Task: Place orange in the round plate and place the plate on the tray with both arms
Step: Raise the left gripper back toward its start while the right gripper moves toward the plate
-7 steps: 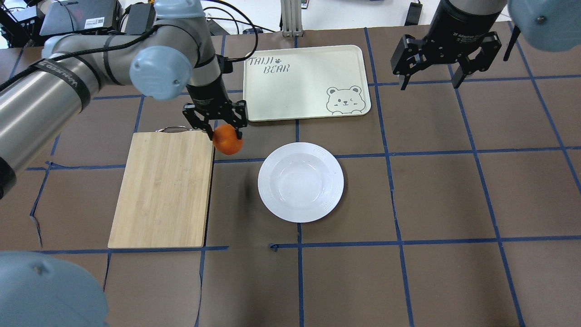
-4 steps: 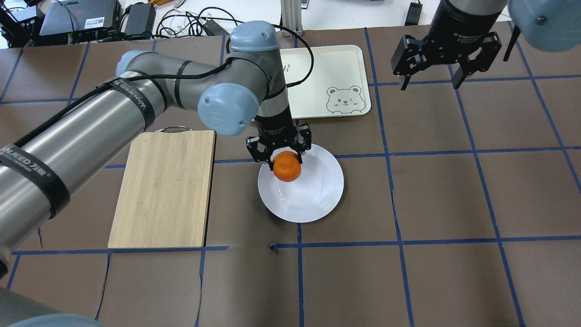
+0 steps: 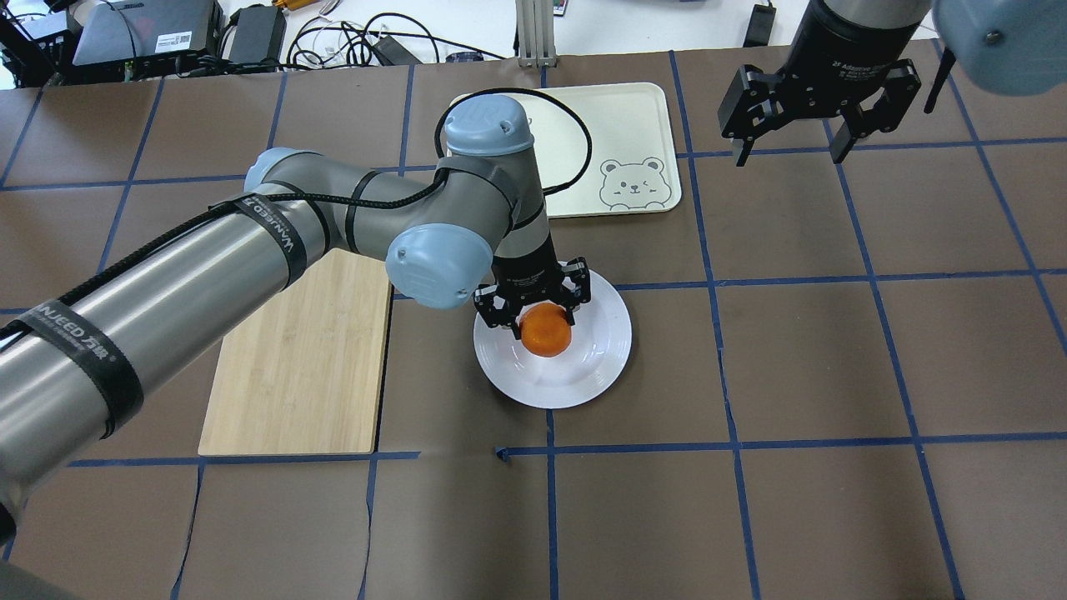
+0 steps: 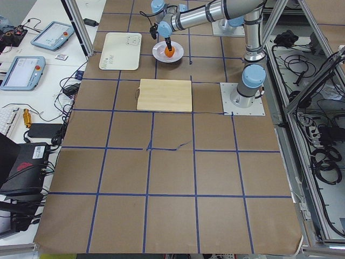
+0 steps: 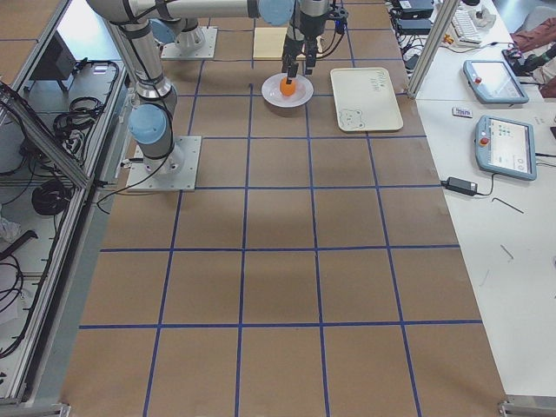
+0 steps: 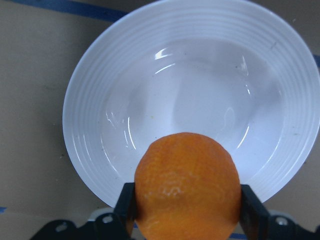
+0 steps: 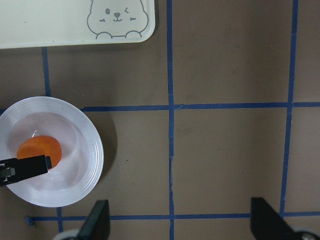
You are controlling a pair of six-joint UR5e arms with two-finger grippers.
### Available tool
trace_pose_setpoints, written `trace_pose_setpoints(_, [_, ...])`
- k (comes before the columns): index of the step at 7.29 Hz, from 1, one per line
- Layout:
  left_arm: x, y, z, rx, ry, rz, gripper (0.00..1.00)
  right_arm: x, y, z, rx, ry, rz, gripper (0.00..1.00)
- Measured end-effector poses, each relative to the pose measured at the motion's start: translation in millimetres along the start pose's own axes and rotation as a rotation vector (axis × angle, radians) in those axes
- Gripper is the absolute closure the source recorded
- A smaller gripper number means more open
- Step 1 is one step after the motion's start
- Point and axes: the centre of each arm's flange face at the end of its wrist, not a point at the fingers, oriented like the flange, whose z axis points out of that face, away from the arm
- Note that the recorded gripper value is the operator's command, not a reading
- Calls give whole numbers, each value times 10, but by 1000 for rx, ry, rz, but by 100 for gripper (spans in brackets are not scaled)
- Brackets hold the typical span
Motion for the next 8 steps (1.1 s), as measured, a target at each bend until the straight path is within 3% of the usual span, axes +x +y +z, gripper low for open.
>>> trace_pose_setpoints(2, [-352,-318,-486,48,47,-41,0,6,4,12,-7,2,-1,0])
trace_pose_setpoints(5, [-1074,-539,-1796,60,47,-9,0,7,-44,115,-27,-1,0,0])
trace_pose_setpoints(8, [-1277,3,-2799,199,34,51,0,19,-263,504,-86,-45,13,0])
